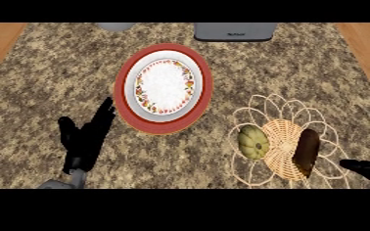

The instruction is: Pick the squash from the placemat and place it in the plate

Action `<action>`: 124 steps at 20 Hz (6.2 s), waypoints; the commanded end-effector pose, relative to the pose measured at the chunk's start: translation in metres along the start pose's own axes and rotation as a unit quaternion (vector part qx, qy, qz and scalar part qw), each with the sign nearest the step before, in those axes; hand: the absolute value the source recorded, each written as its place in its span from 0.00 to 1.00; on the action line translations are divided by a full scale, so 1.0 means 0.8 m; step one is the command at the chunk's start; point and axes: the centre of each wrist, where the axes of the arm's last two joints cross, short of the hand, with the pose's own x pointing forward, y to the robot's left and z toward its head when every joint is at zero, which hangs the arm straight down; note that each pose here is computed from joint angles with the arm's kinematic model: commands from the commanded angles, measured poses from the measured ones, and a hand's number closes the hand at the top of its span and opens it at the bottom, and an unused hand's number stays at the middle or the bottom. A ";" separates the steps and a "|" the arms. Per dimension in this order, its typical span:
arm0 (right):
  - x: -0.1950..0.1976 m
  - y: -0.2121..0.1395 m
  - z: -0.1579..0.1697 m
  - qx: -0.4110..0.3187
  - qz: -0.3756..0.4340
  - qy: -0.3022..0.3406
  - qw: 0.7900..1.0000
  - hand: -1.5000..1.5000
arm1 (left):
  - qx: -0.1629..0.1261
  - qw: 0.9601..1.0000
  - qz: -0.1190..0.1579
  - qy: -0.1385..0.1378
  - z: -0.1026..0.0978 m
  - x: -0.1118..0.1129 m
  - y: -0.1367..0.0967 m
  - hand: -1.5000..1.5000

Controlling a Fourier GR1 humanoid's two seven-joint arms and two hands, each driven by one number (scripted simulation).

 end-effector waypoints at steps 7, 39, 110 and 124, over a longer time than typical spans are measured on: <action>0.040 0.039 0.014 0.099 0.080 0.024 0.992 0.00 | 0.000 1.000 0.000 0.018 0.017 -0.042 0.001 0.50; 0.026 0.215 0.010 0.131 0.166 0.100 0.972 0.00 | -0.003 1.000 -0.003 0.020 -0.004 -0.022 -0.036 0.50; 0.079 0.452 -0.242 -0.284 0.315 0.237 0.874 1.00 | -0.034 0.999 -0.008 0.018 -0.006 -0.006 -0.034 0.50; 0.011 0.451 -0.224 -0.183 0.292 0.376 0.860 0.00 | -0.051 0.998 -0.019 0.007 -0.025 0.018 -0.029 0.50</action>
